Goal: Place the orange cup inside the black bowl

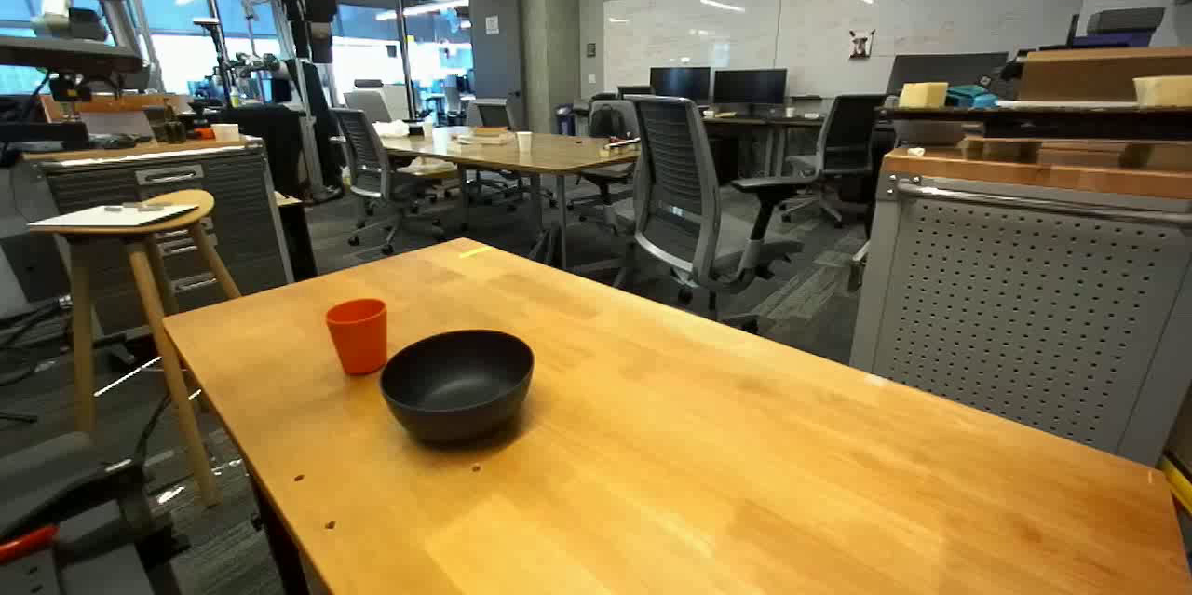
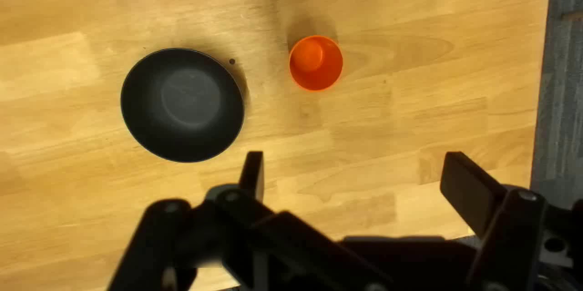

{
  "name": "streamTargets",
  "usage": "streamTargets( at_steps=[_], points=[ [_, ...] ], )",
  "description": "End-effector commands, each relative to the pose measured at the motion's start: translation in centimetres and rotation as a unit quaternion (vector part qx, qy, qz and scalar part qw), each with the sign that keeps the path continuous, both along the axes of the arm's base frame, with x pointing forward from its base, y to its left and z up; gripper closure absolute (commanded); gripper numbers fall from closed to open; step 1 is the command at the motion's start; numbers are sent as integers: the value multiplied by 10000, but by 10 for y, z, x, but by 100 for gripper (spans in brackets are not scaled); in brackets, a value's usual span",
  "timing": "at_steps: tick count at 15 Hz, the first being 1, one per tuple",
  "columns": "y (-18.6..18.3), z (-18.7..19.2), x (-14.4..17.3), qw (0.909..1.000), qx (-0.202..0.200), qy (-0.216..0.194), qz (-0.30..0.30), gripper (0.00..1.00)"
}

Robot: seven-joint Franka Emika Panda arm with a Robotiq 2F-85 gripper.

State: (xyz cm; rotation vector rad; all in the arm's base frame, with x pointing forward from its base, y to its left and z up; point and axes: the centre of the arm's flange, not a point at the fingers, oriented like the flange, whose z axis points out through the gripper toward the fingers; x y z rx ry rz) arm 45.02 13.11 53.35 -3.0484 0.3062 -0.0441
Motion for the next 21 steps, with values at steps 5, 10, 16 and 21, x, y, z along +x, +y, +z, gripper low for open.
streamTargets(
  at_steps=[5,10,16,21],
  points=[
    [-11,-34,15,9995,26,171,-261,0],
    [-31,-137,48,9949,121,655,-754,0],
    [-34,-251,72,9846,283,1337,-1092,0],
    [-24,-282,55,9712,581,1914,-1294,0]
  ],
)
